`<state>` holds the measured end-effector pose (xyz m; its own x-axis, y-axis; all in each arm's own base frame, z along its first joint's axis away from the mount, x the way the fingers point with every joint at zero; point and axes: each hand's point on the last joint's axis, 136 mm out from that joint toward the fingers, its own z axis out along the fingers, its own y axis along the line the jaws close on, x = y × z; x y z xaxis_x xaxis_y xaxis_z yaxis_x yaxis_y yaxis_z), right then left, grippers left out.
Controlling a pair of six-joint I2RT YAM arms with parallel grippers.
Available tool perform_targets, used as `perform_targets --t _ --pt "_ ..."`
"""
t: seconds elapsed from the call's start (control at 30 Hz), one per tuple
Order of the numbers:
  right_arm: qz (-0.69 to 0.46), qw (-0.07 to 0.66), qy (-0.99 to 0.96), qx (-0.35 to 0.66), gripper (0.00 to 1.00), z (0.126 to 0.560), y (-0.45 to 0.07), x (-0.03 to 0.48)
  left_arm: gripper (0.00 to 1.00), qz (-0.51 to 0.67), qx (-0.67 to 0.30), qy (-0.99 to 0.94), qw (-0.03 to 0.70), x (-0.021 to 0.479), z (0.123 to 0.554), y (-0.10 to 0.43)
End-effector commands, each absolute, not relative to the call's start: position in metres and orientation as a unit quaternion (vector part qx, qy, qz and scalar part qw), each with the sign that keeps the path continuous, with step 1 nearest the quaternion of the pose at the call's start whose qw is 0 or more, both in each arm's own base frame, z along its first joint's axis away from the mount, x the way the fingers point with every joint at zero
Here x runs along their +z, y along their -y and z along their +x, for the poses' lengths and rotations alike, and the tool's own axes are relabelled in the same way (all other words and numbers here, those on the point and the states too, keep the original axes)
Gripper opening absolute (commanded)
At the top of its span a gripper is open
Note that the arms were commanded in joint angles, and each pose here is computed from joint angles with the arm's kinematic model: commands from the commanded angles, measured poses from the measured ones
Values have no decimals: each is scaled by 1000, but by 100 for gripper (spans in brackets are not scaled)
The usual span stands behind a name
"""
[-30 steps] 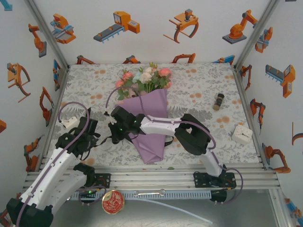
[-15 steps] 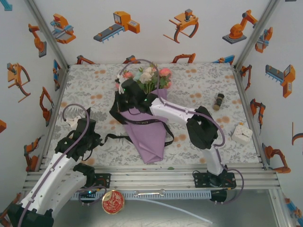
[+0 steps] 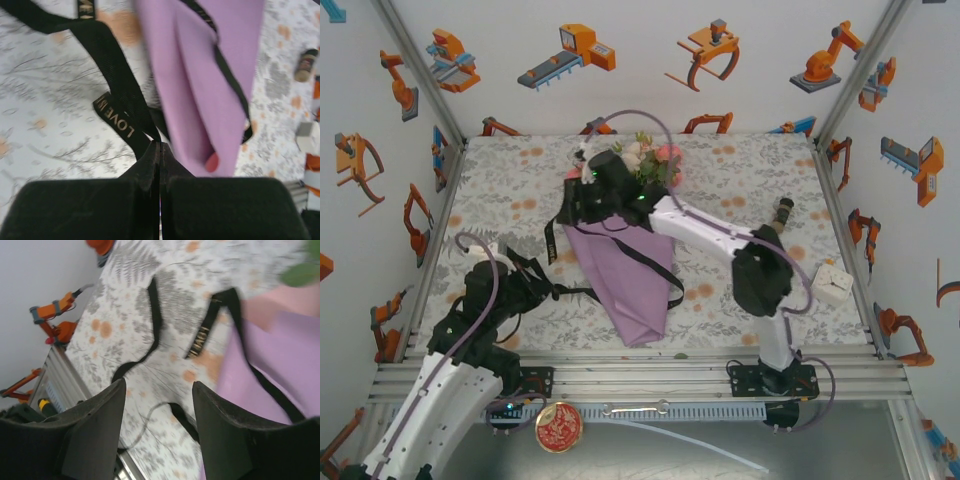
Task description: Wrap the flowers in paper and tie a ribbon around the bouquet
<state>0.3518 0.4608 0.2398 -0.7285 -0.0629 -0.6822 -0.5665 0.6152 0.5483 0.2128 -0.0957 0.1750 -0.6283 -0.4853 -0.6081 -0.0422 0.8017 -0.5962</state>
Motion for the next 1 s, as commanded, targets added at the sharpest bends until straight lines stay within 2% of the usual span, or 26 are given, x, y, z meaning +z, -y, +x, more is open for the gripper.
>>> perform_targets --t 0.0,0.17,0.23,0.27,0.33,0.37,0.43,0.53,0.63,0.73,0.8,0.9,0.97 --pt "-140 418 -828 346 54 361 -384 299 0 -48 -346 -815 463 248 230 139" --pt "-63 476 -835 270 55 346 -289 303 0 97 -308 -810 489 289 273 218" --pt "-30 498 -833 240 56 338 -253 303 0 154 -296 -811 481 285 297 266" --pt "-14 505 -832 228 58 335 -238 302 3 174 -293 -810 477 280 308 286" --pt "19 516 -831 204 61 326 -207 296 38 218 -285 -815 456 255 326 328" --pt "29 520 -831 196 62 322 -196 293 49 233 -279 -815 451 246 330 341" --pt "43 522 -833 179 65 313 -175 285 60 253 -286 -810 445 235 331 361" --pt "50 520 -839 154 67 305 -155 276 72 258 -317 -783 469 255 326 367" --pt "21 510 -847 147 70 308 -158 267 76 243 -296 -768 514 287 326 345" --pt "-101 480 -855 170 69 316 -200 254 76 150 -245 -794 536 308 338 283" --pt "-186 450 -852 191 68 321 -234 245 76 48 -231 -816 528 308 342 226" --pt "-309 398 -836 218 64 332 -287 224 76 -100 -214 -845 480 279 337 142" --pt "-374 376 -818 223 64 339 -316 214 77 -142 -209 -860 443 258 323 109"
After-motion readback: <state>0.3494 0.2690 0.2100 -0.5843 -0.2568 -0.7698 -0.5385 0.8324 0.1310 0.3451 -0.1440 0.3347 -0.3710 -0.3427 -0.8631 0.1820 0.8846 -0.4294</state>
